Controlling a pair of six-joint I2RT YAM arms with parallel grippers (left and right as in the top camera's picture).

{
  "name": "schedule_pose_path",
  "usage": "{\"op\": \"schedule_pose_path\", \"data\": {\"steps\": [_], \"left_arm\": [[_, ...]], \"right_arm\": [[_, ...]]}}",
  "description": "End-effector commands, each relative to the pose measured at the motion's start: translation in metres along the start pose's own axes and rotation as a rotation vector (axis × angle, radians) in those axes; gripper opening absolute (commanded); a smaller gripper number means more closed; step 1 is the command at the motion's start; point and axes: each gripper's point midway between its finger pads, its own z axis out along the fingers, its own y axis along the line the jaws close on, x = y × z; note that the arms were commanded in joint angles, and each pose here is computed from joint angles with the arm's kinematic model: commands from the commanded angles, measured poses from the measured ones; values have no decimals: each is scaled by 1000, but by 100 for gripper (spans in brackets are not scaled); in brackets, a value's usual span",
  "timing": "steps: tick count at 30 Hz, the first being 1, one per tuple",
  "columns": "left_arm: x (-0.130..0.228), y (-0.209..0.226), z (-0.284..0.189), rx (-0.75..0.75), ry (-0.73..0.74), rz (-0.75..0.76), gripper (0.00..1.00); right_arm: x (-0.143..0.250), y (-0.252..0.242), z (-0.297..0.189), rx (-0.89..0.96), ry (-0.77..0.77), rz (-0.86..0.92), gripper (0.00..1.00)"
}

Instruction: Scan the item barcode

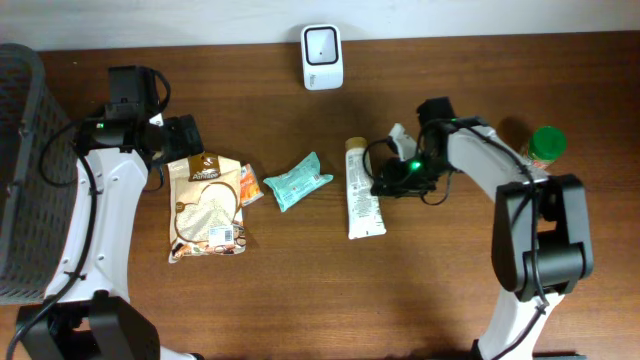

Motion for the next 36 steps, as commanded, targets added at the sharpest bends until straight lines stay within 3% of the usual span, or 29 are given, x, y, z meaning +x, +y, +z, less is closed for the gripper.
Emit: {"op": "schedule_pose_path", "data": {"steps": [1, 19, 23, 26, 27, 32, 36], "left_arm": [[-6, 1, -5, -4, -21, 15, 99], [-6, 1, -5, -4, -21, 15, 99], [-6, 1, -5, -4, -21, 15, 99], [-6, 1, -5, -4, -21, 15, 99], [-6, 1, -5, -4, -21, 15, 99], [-6, 1, -5, -4, -21, 15, 99], [-6, 1, -5, -4, -21, 15, 99]], "right_arm": [[1, 17, -7, -123, -1, 36, 48], [15, 0, 41, -125, -23, 251, 55], [11, -3, 55, -129, -18, 341, 40], [1, -2, 56, -145, -52, 342, 10], [-3, 0, 55, -158, -64, 330, 4], [-15, 15, 47, -226, -96, 275, 4], [-22, 46, 7, -238, -132, 55, 4]]}}
